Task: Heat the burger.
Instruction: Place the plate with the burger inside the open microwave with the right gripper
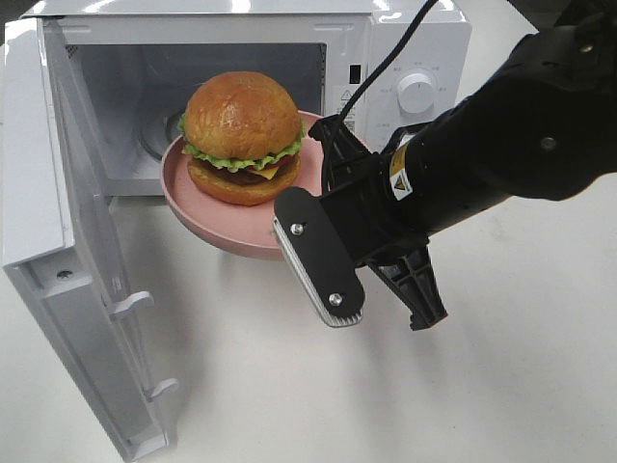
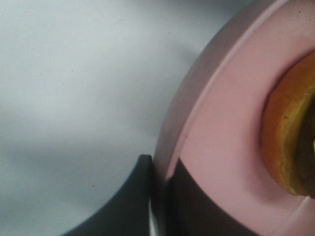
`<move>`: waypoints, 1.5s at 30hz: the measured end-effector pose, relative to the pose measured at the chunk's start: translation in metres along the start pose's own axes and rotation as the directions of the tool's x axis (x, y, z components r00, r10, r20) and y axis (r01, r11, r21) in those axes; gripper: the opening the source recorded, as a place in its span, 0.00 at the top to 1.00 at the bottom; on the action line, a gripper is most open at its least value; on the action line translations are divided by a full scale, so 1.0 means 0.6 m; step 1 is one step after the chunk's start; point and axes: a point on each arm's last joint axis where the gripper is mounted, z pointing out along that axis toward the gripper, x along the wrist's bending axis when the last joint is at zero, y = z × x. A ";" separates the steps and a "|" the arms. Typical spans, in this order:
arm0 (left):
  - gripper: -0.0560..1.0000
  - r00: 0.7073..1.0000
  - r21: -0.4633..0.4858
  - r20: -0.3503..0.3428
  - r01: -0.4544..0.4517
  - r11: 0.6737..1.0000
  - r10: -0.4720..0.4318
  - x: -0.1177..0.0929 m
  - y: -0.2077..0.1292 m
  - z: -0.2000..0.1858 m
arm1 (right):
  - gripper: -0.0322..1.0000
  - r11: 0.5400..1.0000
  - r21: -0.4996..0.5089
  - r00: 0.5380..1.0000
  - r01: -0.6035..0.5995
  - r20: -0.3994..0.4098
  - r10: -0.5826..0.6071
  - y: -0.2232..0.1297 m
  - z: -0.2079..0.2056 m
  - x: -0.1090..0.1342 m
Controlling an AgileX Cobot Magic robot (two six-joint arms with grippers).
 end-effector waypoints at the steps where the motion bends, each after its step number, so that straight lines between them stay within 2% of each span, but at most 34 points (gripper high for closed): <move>1: 0.01 1.000 0.000 0.000 0.000 1.000 0.000 0.000 0.000 0.000 | 0.92 1.000 0.000 1.000 -0.001 -0.002 0.001 0.001 0.007 -0.004; 24: 0.01 1.000 0.000 0.000 0.000 1.000 0.000 0.000 0.000 0.000 | 0.92 1.000 0.013 1.000 -0.018 0.007 0.018 0.013 0.064 -0.058; 30: 0.01 1.000 0.000 0.000 0.000 1.000 0.000 0.000 0.000 0.000 | 0.92 0.998 0.013 0.998 -0.065 0.019 0.065 0.017 0.082 -0.077; 45: 0.01 1.000 0.000 0.000 0.000 1.000 0.000 0.000 0.000 0.000 | 0.92 0.996 0.022 0.996 -0.084 0.033 0.083 0.023 0.117 -0.106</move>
